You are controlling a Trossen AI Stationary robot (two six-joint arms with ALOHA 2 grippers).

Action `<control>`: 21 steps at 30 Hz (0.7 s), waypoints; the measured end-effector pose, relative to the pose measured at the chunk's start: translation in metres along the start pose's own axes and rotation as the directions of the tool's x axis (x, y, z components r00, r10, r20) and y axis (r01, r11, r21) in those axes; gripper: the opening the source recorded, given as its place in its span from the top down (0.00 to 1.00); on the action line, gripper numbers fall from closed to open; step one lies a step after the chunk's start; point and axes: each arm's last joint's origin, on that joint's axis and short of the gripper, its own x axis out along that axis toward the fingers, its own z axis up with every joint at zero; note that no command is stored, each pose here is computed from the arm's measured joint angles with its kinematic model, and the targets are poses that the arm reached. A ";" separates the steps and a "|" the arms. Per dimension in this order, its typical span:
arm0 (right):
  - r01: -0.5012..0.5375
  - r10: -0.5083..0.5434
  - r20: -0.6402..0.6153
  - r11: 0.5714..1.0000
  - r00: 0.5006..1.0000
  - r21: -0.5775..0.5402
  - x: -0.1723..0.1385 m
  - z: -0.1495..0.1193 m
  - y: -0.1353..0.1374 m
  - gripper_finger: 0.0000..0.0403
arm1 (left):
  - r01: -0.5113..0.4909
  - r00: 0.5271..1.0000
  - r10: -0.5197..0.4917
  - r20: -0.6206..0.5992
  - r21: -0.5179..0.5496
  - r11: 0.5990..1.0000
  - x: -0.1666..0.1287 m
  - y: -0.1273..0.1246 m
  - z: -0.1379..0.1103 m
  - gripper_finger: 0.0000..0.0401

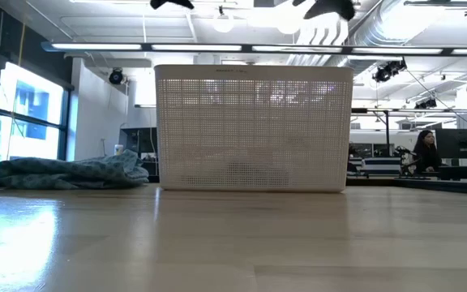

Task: Pick & place medical supplies in basket/bin
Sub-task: Return to Home Position

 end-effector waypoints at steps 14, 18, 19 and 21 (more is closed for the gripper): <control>-0.346 0.281 0.352 0.929 0.893 0.135 -0.047 -0.110 -0.023 0.97 | 0.256 0.919 -0.257 0.300 0.043 0.966 -0.002 -0.074 0.025 0.42; -0.429 0.316 0.442 0.885 0.840 0.183 -0.055 -0.140 -0.036 0.99 | 0.286 0.915 -0.272 0.298 -0.005 0.958 -0.001 -0.086 0.022 0.42; -0.441 0.321 0.456 0.878 0.830 0.184 -0.057 -0.147 -0.039 0.98 | 0.301 0.912 -0.282 0.298 -0.017 0.954 -0.001 -0.090 0.022 0.42; -0.454 0.329 0.468 0.872 0.820 0.182 -0.060 -0.161 -0.046 0.98 | 0.336 0.899 -0.308 0.310 -0.039 0.941 -0.002 -0.097 0.022 0.42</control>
